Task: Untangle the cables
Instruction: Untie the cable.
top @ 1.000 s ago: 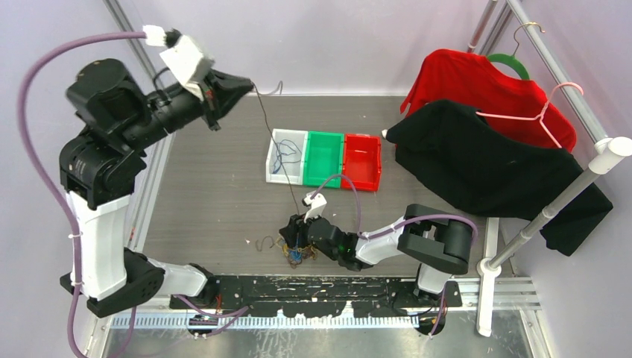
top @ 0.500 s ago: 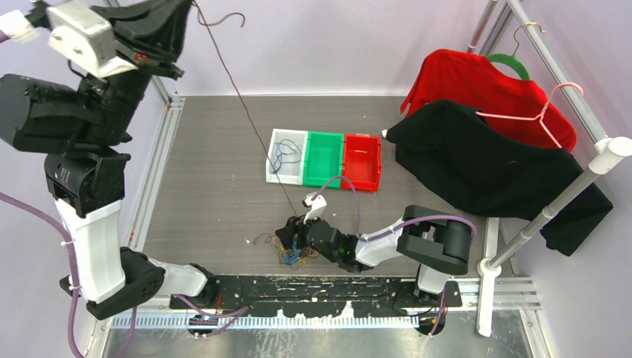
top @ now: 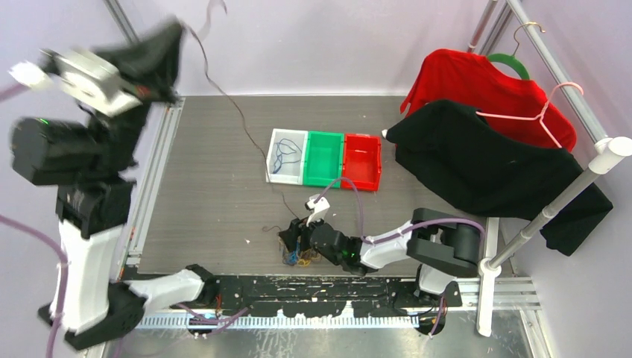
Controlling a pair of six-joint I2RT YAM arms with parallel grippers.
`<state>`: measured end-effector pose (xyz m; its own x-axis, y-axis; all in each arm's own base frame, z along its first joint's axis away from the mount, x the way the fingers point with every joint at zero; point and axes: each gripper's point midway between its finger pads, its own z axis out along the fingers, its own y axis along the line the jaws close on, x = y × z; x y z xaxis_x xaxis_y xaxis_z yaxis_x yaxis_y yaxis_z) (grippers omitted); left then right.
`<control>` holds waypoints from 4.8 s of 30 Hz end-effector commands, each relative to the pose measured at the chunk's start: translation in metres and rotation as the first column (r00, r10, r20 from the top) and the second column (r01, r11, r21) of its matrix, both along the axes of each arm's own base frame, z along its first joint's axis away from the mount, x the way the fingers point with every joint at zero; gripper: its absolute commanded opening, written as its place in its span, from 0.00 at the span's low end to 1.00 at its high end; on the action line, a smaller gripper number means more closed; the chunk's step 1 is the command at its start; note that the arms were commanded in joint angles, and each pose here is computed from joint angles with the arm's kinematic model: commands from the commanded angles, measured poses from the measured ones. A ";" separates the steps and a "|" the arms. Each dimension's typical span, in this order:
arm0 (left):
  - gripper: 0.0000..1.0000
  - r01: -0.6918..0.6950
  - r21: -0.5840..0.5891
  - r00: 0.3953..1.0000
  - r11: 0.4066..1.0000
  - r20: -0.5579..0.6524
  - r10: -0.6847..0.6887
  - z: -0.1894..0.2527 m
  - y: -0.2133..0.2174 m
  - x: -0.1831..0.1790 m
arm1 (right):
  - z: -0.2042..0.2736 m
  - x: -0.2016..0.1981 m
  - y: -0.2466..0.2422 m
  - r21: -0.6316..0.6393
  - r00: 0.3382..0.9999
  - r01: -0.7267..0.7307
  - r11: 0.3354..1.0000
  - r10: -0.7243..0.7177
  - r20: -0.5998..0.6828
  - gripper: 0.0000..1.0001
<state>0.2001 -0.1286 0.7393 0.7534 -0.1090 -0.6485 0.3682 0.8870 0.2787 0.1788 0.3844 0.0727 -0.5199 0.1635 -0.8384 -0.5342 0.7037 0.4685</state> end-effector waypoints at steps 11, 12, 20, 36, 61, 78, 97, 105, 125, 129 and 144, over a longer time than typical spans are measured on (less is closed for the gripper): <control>0.00 -0.304 0.426 0.762 0.852 -0.428 0.486 -0.285 0.049 0.062 | 0.055 0.010 -0.023 -0.028 0.988 0.015 0.999 -0.010 0.156 0.53; 0.00 -0.288 0.468 0.736 0.836 -0.450 0.506 -0.302 0.048 0.065 | 0.056 0.009 -0.022 -0.026 0.988 0.007 1.000 -0.002 0.157 0.46; 0.27 0.300 0.624 0.559 0.722 -0.728 0.397 -0.455 -0.002 0.035 | 0.080 0.003 -0.009 -0.025 0.981 -0.069 0.997 0.072 0.182 0.01; 0.55 0.805 0.392 0.436 0.446 -0.900 0.003 -0.495 -0.064 -0.053 | 0.128 -0.032 0.017 0.006 0.923 -0.328 0.945 0.319 0.213 0.01; 0.00 0.791 0.422 0.449 0.443 -0.892 0.049 -0.504 -0.066 -0.038 | 0.134 -0.018 0.029 0.116 0.953 -0.259 0.959 0.235 0.191 0.33; 0.00 0.822 0.293 0.335 0.487 -0.942 0.002 -0.470 -0.071 -0.056 | 0.118 0.003 0.029 0.137 0.971 -0.156 0.978 0.127 0.201 0.41; 0.00 0.767 0.316 0.484 0.558 -0.856 -0.180 -0.335 -0.078 -0.062 | 0.058 0.005 0.029 0.077 0.988 -0.121 0.990 0.112 0.110 0.44; 0.00 0.615 0.365 0.669 0.699 -0.711 -0.218 -0.261 -0.072 -0.043 | 0.040 0.005 0.020 0.036 0.991 -0.087 0.996 0.083 0.104 0.54; 0.46 0.896 0.325 0.243 0.304 -0.929 0.277 -0.571 -0.023 -0.084 | 0.035 -0.022 0.028 0.024 0.976 -0.216 0.976 0.216 -0.017 0.50; 0.47 0.911 0.321 0.234 0.260 -0.919 0.316 -0.604 -0.017 -0.086 | 0.030 -0.038 0.049 0.034 0.938 -0.345 0.938 0.345 -0.025 0.52; 0.24 0.794 0.570 0.488 0.211 -0.804 0.340 -0.675 -0.011 -0.042 | 0.007 -0.015 0.050 0.040 0.965 -0.245 0.969 0.247 -0.082 0.10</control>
<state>0.1288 -0.1309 0.0651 -0.1128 0.8363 -0.5365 0.9918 0.1277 -0.0094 0.1512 0.4390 0.0622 -0.6184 -0.0564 -0.7839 -0.6813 0.5357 0.4989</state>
